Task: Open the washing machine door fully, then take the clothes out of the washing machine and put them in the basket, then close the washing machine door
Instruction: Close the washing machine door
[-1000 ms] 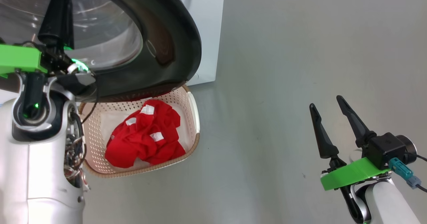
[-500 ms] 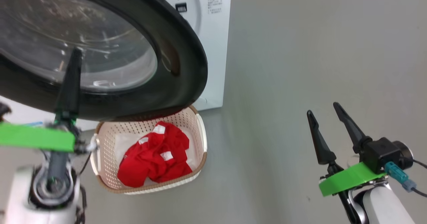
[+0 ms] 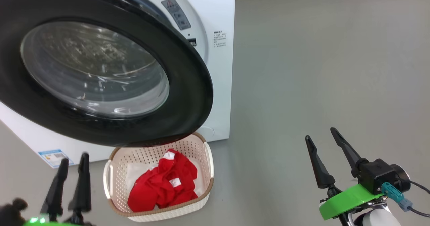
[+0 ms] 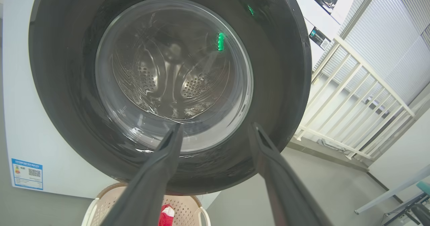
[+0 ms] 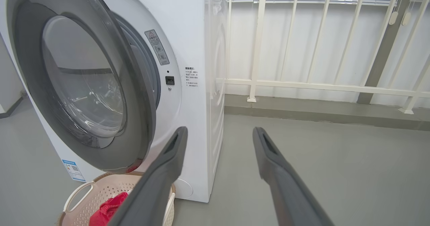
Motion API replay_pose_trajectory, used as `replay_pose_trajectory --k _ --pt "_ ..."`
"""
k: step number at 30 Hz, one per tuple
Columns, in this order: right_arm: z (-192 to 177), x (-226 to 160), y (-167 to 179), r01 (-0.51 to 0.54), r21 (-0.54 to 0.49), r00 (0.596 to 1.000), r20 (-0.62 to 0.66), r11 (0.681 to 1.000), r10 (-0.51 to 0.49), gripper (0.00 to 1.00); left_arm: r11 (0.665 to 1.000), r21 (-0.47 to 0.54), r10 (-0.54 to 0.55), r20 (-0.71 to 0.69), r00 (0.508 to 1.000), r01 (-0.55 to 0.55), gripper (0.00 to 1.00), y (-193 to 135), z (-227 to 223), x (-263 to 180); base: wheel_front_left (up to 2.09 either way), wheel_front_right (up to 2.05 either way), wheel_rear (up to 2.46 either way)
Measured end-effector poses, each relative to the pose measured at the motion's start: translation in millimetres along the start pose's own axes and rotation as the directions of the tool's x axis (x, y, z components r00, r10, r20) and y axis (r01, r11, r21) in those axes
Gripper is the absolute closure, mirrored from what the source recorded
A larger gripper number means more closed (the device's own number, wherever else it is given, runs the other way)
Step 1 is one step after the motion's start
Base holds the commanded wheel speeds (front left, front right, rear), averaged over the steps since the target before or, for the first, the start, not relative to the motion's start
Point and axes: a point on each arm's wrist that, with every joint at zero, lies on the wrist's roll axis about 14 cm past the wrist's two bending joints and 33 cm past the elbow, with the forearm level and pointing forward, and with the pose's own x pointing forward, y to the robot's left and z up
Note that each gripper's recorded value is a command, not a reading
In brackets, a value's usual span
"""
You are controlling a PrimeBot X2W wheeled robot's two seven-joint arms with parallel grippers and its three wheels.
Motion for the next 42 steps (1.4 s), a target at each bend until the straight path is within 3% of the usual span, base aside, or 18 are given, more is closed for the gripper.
replay_pose_trajectory --k 7,16,38,39,40,42 --pt "17 -5 2 -0.003 -0.004 0.999 0.049 1.000 0.004 0.00 0.964 0.263 -0.029 -0.005 1.000 0.029 0.00 -2 5 -25 0.00 0.00 0.00" --pt "19 -16 3 0.000 0.000 0.998 0.061 1.000 0.000 0.00 0.906 0.423 -0.007 -0.007 1.000 0.009 0.00 3 5 -46 0.00 0.00 0.00" --pt "15 -19 7 -0.008 0.009 0.999 0.047 1.000 0.008 0.00 0.903 0.430 0.049 -0.068 0.996 -0.015 0.00 16 -16 -61 0.00 0.00 0.00" --pt "14 -18 9 -0.013 0.010 0.999 0.045 1.000 0.012 0.42 0.903 0.430 0.052 -0.066 0.996 -0.018 0.00 17 -16 -62 0.00 0.00 0.00" --pt "14 -18 9 -0.013 0.010 0.999 0.045 1.000 0.012 0.42 0.903 0.430 0.052 -0.066 0.996 -0.018 0.00 17 -16 -62 0.00 0.00 0.00" --pt "11 -17 12 -0.023 0.019 0.999 0.035 1.000 0.022 0.81 0.902 0.431 0.054 -0.067 0.996 -0.020 0.00 17 -16 -63 0.00 0.00 0.00"
